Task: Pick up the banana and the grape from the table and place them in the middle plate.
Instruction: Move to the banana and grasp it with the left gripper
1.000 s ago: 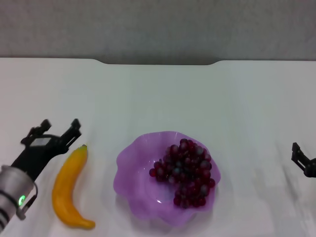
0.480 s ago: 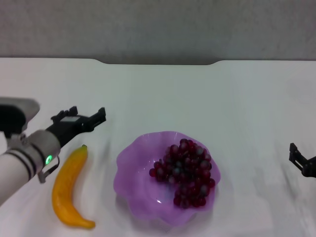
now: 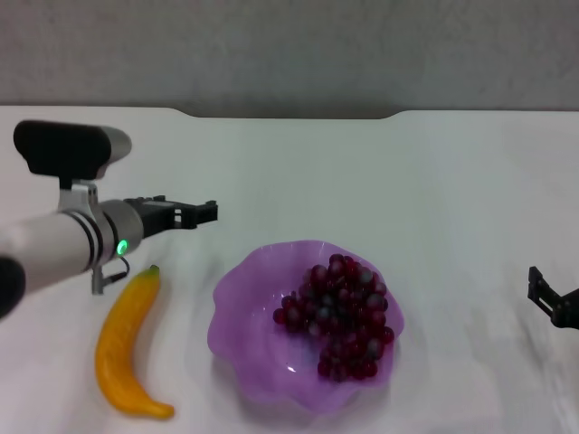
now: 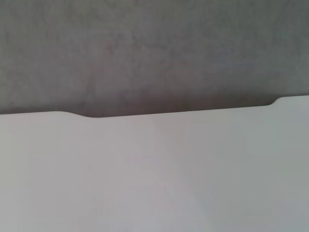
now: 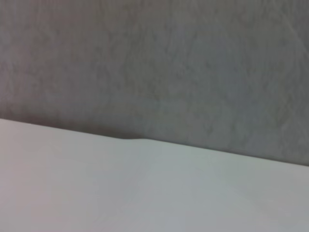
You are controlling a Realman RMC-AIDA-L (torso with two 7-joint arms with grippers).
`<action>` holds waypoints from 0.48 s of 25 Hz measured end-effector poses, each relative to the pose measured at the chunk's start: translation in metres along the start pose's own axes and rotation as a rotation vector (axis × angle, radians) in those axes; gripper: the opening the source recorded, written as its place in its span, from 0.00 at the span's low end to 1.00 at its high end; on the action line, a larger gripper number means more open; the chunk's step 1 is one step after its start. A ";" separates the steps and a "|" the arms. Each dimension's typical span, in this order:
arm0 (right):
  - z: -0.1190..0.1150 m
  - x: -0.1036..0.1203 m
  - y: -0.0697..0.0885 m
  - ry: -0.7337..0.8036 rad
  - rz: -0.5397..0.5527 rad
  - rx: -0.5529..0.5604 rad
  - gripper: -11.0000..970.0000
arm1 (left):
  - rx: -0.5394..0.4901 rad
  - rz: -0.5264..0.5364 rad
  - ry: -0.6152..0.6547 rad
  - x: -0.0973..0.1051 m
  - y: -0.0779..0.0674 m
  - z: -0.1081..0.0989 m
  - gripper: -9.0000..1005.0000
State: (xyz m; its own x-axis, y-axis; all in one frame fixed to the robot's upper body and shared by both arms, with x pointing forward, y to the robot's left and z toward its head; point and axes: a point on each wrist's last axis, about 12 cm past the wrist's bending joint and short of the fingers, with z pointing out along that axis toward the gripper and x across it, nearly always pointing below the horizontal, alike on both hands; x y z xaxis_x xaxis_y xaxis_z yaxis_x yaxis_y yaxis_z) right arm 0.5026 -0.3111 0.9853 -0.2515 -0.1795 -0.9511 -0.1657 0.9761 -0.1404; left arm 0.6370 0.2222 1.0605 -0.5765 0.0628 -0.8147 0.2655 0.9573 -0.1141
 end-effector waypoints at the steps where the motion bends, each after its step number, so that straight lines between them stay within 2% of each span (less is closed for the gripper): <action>1: 0.000 0.000 0.000 0.005 0.000 0.000 0.88 | -0.011 0.002 0.020 -0.004 0.002 0.000 0.90; 5: 0.001 0.001 0.001 0.015 -0.002 -0.004 0.88 | -0.007 -0.015 0.078 -0.015 0.008 -0.004 0.90; 7: 0.001 0.001 0.001 0.016 -0.003 -0.005 0.88 | 0.017 -0.058 0.039 -0.017 0.015 -0.016 0.90; 12: 0.001 0.001 0.002 0.017 -0.006 -0.010 0.88 | 0.040 -0.071 -0.022 -0.015 0.033 -0.041 0.90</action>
State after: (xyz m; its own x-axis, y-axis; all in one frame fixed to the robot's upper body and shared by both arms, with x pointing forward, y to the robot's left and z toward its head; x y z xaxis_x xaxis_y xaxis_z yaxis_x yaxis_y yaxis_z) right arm 0.5034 -0.3093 0.9836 -0.2664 -0.1875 -0.9455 -0.1771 0.9737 -0.1432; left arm 0.6229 0.2640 1.0919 -0.5779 -0.0112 -0.8160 0.2553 0.9473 -0.1938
